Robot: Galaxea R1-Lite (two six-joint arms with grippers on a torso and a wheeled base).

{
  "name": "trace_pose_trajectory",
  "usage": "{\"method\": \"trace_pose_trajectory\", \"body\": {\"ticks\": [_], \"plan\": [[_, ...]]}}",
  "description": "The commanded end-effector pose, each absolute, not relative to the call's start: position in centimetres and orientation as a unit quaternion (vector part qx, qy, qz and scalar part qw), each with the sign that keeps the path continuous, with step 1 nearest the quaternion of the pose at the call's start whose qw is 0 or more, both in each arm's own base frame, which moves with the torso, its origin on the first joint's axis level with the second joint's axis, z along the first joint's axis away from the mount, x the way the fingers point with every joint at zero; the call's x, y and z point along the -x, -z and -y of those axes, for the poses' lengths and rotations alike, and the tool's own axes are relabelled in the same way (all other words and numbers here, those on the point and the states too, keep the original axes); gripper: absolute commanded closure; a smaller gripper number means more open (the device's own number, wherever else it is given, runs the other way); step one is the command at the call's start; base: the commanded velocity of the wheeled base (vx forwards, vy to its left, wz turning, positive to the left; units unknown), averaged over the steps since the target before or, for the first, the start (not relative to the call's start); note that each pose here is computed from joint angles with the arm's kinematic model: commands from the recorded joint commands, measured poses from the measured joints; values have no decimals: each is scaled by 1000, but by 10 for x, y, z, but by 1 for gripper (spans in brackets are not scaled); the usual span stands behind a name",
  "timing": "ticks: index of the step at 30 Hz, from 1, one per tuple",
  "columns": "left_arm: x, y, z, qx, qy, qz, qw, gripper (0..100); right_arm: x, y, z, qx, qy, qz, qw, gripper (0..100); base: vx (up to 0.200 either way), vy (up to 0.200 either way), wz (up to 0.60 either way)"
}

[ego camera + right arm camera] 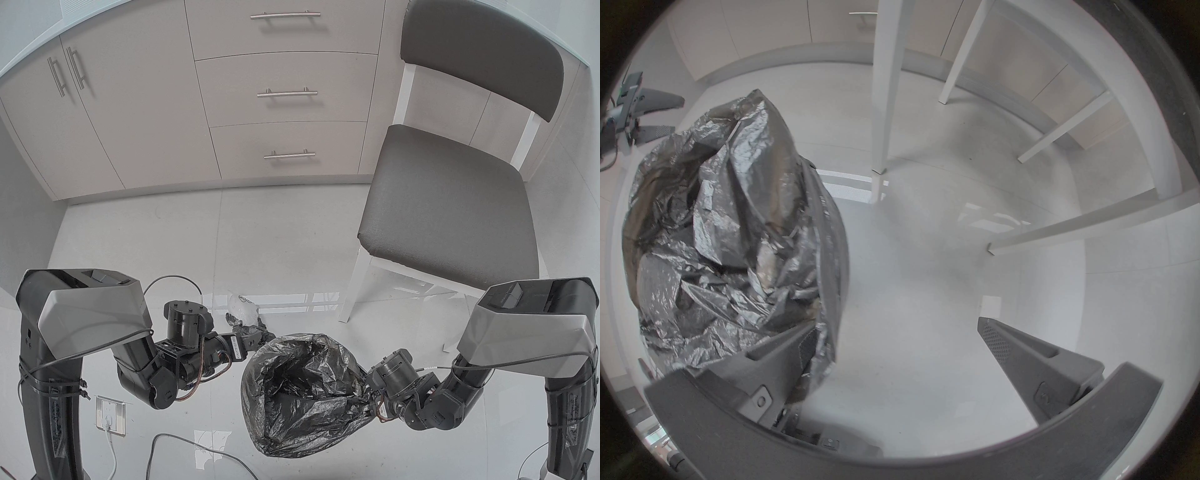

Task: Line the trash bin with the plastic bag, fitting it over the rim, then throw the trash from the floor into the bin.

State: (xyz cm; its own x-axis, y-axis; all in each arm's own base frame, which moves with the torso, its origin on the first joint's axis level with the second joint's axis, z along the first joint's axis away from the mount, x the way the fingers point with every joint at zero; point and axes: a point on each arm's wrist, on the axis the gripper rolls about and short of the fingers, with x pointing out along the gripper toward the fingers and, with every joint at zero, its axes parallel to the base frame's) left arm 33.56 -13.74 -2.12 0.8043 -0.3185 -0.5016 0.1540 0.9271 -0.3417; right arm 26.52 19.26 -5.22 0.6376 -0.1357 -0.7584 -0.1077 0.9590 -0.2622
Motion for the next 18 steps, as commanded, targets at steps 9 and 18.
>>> {"method": "trace_pose_trajectory", "body": {"ticks": [9, 18], "plan": [[-335, 21, 137, 144, 126, -286, 939, 0, -272, 69, -201, 108, -45, -427, 897, 0, 0, 0, 0], [-328, 11, 137, 144, 130, -284, 939, 0, -251, 67, -188, 122, -40, -446, 886, 0, 0, 0, 0]]}}
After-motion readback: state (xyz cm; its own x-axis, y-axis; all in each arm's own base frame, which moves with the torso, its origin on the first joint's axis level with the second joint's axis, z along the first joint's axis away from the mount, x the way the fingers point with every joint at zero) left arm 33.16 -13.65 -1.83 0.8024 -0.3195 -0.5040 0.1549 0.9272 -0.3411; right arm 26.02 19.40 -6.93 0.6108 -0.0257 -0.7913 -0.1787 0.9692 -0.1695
